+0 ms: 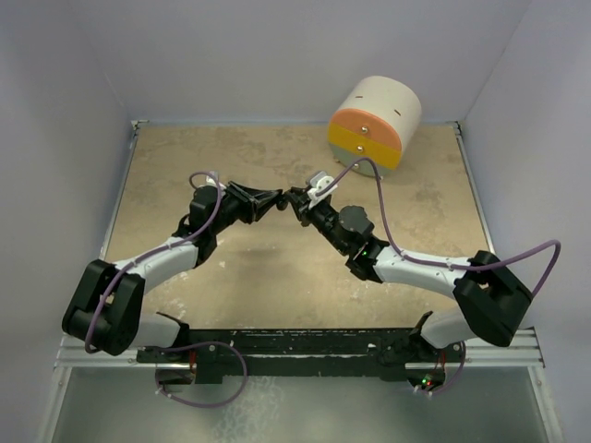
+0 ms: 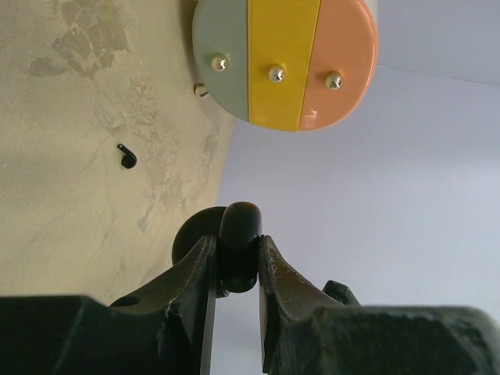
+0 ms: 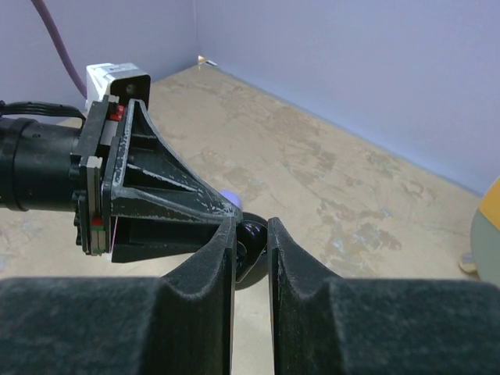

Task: Insert the wireless bluetooth earbuds into the charging case
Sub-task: Place the earbud in the charging case.

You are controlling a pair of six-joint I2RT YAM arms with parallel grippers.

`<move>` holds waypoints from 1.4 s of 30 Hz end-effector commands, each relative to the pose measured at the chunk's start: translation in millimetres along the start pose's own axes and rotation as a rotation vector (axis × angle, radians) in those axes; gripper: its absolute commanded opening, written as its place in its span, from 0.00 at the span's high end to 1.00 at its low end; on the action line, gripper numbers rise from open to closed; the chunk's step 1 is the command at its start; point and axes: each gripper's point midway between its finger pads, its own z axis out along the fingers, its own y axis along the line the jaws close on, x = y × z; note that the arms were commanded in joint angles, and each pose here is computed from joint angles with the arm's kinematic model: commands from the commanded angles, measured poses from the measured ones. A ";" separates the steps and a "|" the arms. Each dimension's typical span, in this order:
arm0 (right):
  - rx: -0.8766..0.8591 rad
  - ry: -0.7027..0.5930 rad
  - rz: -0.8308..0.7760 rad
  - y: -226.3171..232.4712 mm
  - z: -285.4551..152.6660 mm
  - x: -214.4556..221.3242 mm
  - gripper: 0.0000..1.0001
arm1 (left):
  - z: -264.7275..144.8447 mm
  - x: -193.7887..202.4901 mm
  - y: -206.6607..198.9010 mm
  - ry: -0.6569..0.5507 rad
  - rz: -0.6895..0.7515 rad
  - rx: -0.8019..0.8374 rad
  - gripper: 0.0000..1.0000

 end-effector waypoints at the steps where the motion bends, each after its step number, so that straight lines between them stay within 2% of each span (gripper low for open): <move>1: -0.020 -0.120 -0.021 2.6 0.3 -36.2 1.00 | -7.8 9.1 -24.6 0.029 0.013 0.082 1.00; 26: -0.057 -0.101 -0.068 9.4 3.4 -19.8 1.00 | -14.5 30.5 -41.9 0.116 0.057 0.108 1.00; 42: -0.075 -0.101 -0.086 11.7 -2.7 -8.7 1.00 | -16.5 33.4 -55.6 0.131 0.060 0.129 1.00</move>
